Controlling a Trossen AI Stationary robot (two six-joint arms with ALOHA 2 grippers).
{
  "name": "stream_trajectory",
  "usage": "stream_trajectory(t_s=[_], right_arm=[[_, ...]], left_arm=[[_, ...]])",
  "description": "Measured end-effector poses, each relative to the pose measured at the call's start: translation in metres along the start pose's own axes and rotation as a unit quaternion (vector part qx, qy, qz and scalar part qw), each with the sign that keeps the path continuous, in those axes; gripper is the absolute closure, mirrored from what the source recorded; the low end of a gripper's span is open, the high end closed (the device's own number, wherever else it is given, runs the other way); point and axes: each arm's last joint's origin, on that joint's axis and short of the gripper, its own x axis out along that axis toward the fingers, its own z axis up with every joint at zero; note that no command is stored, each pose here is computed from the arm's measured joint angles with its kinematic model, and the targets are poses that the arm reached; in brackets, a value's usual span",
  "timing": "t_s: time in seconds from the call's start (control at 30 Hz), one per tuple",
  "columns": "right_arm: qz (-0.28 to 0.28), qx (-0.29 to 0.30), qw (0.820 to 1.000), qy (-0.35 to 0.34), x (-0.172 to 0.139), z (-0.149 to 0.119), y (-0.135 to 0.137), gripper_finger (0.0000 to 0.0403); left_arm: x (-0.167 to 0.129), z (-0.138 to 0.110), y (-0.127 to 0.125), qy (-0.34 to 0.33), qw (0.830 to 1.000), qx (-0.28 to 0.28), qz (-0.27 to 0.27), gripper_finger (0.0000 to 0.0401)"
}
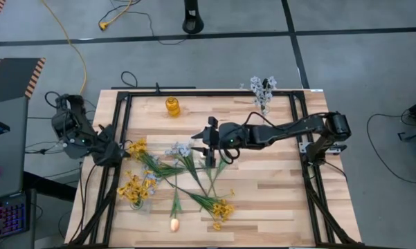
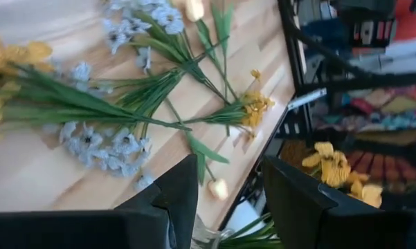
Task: Sort flowers into vase by color
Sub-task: Put the top right pink tulip into the yellow vase
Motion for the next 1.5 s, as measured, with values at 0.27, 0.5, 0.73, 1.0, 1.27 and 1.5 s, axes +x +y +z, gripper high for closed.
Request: stream_trajectory(t_s=[0.27,0.5,0.73,1.0,1.27,1.5], right_arm=[[-0.016,0.001,1.000,0.012,0.002,-0.003,-0.014,0.0188],[-0.026,-0.009,1.000,0.014,0.002,-0.004,-0.023,0.0188],[-0.028,-0.019,0.999,0.014,0.003,-0.004,-0.026,0.0188],[-0.027,0.008,0.999,0.030,0.014,-0.015,-0.025,0.0188],[-0.032,0.106,0.993,0.040,0.014,-0.017,-0.027,0.0188],[-0.034,0.171,0.982,0.069,0.013,-0.023,-0.024,0.0188]], left_arm=[[0.000,0.002,0.000,-0.025,0.998,-0.062,0.007,0.0255],[0.001,0.003,-0.004,-0.046,0.995,-0.088,-0.003,0.0255],[0.006,0.002,-0.010,-0.069,0.993,-0.093,0.000,0.0255],[0.009,0.004,-0.012,-0.104,0.993,-0.055,0.015,0.0255],[0.010,0.007,-0.018,-0.141,0.990,-0.005,0.000,0.0255],[0.011,0.010,-0.033,-0.167,0.983,0.062,-0.040,0.0255]])
